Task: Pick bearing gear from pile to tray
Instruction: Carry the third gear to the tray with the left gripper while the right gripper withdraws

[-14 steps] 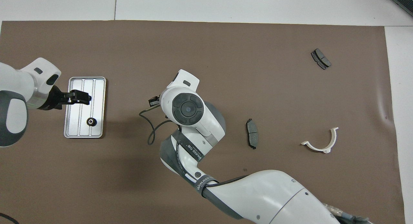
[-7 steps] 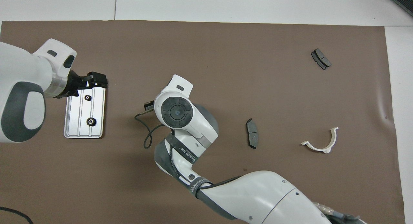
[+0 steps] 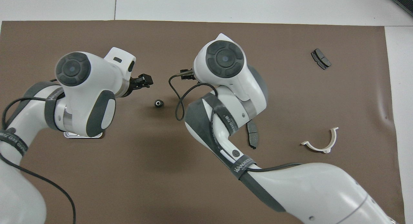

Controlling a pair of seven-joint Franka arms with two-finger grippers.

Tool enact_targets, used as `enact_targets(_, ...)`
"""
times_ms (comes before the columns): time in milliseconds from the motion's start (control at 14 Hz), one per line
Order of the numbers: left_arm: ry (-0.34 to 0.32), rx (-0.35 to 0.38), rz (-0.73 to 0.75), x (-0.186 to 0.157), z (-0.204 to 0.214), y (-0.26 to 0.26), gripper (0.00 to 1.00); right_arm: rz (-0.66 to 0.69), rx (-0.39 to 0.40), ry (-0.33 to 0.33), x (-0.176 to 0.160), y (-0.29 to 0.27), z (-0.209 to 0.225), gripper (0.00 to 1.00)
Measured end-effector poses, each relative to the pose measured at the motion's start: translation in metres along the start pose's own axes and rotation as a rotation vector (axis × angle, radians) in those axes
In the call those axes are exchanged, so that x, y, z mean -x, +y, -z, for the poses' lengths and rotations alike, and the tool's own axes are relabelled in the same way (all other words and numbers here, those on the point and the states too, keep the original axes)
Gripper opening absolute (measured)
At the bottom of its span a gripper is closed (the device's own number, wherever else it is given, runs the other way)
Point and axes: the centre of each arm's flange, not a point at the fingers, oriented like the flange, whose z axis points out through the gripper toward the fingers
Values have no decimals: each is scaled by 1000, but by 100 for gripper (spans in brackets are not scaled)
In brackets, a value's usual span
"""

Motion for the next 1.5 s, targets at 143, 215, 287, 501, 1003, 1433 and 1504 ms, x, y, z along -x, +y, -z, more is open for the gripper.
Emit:
enact_targets(143,-19,-20,8,22,-37,29,100,-10,5,-36,-6,48,55,85)
enact_targets(215,-29,-27,10,29,-51,36,100,-21,17,-54,-6,71,79,85)
enact_targets(287,-38,-35,16,33,-62,37,99,-34,30,-68,-5,93,99,85)
enact_targets(501,-50,-44,26,40,-76,33,75,-87,69,-112,4,165,156,87)
enact_targets(1003,-41,-41,38,49,-83,34,59,-143,125,-197,42,274,216,91)
enact_targets(1433,-42,-54,48,41,-70,30,34,-151,137,-166,48,313,192,98)
enact_targets(1504,-39,-60,58,29,-57,23,34,-148,138,-165,50,311,190,100)
